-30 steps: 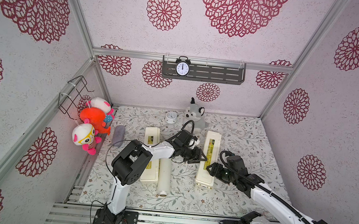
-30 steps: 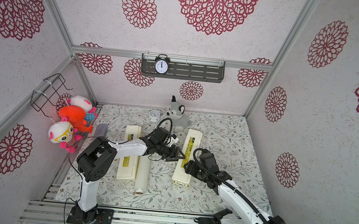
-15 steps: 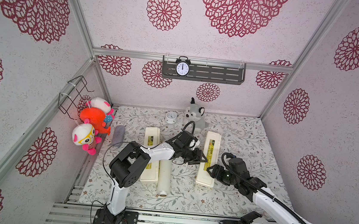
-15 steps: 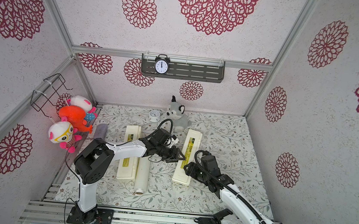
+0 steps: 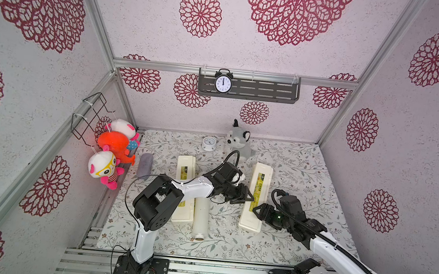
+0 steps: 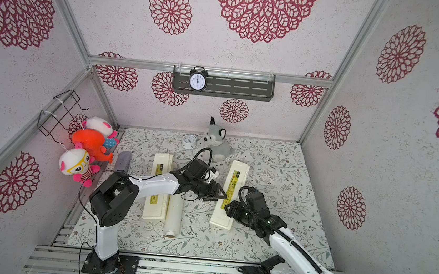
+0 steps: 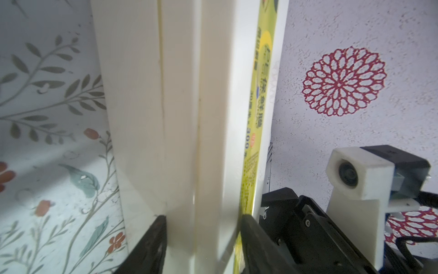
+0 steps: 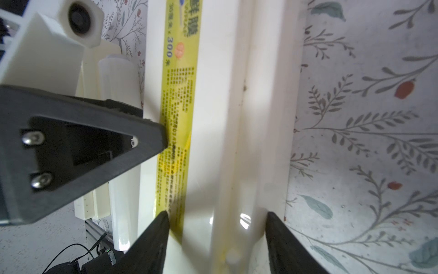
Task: Put plastic wrap rolls into dispensers
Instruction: Close the lid on the plastic wrap cutting box.
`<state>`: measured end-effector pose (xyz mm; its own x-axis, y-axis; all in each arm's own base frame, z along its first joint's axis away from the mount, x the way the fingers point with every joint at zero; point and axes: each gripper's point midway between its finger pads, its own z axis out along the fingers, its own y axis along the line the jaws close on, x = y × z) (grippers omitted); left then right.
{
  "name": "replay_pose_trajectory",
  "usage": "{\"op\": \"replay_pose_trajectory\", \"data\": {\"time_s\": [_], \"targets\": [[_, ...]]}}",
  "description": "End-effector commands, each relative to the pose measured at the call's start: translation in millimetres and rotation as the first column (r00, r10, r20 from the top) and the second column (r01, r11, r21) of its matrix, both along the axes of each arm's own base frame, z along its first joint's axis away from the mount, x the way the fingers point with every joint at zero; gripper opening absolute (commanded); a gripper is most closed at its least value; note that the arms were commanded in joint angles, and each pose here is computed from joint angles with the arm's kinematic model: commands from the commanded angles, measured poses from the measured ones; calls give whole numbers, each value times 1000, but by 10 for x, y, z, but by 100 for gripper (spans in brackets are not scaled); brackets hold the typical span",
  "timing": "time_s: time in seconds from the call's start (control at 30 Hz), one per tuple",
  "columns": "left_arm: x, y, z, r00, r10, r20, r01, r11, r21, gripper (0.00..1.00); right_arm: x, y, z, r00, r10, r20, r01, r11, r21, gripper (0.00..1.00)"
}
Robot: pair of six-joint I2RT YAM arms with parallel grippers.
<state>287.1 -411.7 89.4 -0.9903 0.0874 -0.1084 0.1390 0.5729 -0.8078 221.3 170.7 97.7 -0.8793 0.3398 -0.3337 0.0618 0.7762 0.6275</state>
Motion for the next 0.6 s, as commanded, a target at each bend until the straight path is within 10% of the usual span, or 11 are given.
{"op": "replay_pose_trajectory", "data": {"time_s": [0.0, 0.57], "targets": [[-115, -80, 172, 999, -37, 16, 37, 998, -41, 54, 83, 24, 117, 999, 18, 48, -17, 1000, -23, 65], [-59, -44, 70, 1000, -28, 2, 28, 999, -30, 55, 139, -13, 74, 999, 22, 45, -19, 998, -61, 67]]}}
